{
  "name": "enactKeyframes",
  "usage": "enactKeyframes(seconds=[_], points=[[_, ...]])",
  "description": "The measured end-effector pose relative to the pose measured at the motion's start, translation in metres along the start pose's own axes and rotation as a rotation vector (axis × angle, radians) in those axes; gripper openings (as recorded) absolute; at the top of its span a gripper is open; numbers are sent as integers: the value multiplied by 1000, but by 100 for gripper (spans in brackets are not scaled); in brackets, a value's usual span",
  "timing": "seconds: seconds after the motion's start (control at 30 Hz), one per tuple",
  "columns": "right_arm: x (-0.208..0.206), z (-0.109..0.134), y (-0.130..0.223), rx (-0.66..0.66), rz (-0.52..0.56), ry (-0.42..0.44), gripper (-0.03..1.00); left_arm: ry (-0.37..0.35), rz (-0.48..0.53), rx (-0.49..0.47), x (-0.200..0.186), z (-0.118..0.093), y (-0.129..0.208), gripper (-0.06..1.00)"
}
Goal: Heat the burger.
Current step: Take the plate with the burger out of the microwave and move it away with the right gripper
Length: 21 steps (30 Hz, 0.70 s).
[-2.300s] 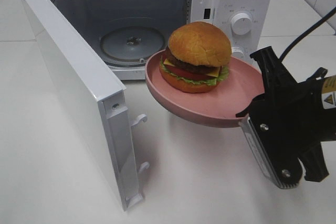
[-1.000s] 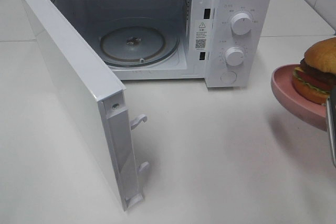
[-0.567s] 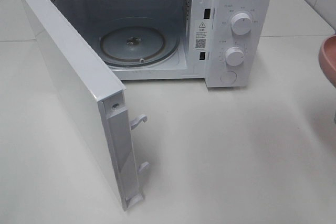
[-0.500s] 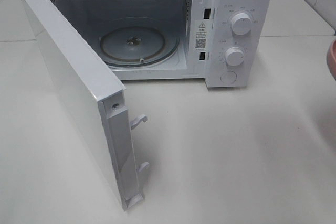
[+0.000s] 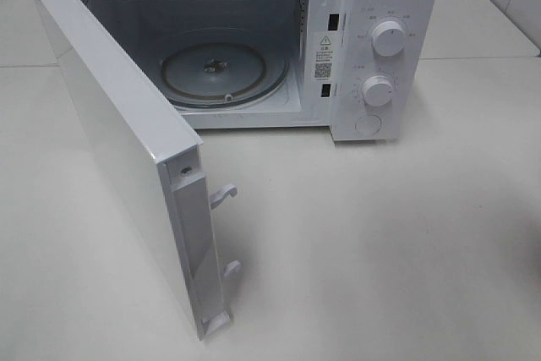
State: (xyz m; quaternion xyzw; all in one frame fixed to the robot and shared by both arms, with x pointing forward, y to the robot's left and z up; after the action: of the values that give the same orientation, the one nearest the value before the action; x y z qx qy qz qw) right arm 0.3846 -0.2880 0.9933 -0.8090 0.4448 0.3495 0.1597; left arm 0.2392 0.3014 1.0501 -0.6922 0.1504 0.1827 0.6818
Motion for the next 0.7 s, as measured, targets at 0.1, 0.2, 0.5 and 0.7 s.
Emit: enactKeyframes(seconds=[0.1, 0.2, 0.5, 0.7], points=[[3, 3, -2, 44, 42, 3, 9, 0, 0, 0, 0, 0, 0, 98], [7, 8, -6, 103, 74, 4, 10, 0, 0, 0, 0, 0, 0, 98], [19, 20, -17, 191, 158, 21, 10, 0, 0, 0, 0, 0, 0, 98], [31, 33, -27, 262, 211, 27, 11, 0, 0, 0, 0, 0, 0, 98]])
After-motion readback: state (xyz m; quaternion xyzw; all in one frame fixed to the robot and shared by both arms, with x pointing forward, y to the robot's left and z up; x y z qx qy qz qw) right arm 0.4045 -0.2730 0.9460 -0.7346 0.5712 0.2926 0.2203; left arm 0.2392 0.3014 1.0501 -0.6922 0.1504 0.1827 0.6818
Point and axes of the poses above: a point on each arm's last joint axis where the gripper is mounted, x pointing out along that axis toward the gripper, z along the wrist's bending axis when the last joint is at zero, y = z × x, the point moved 1 cm from there along x, pointing out along that axis toward the gripper, and after that the axes turned 2 degrees about x, right-handed, at the moved point
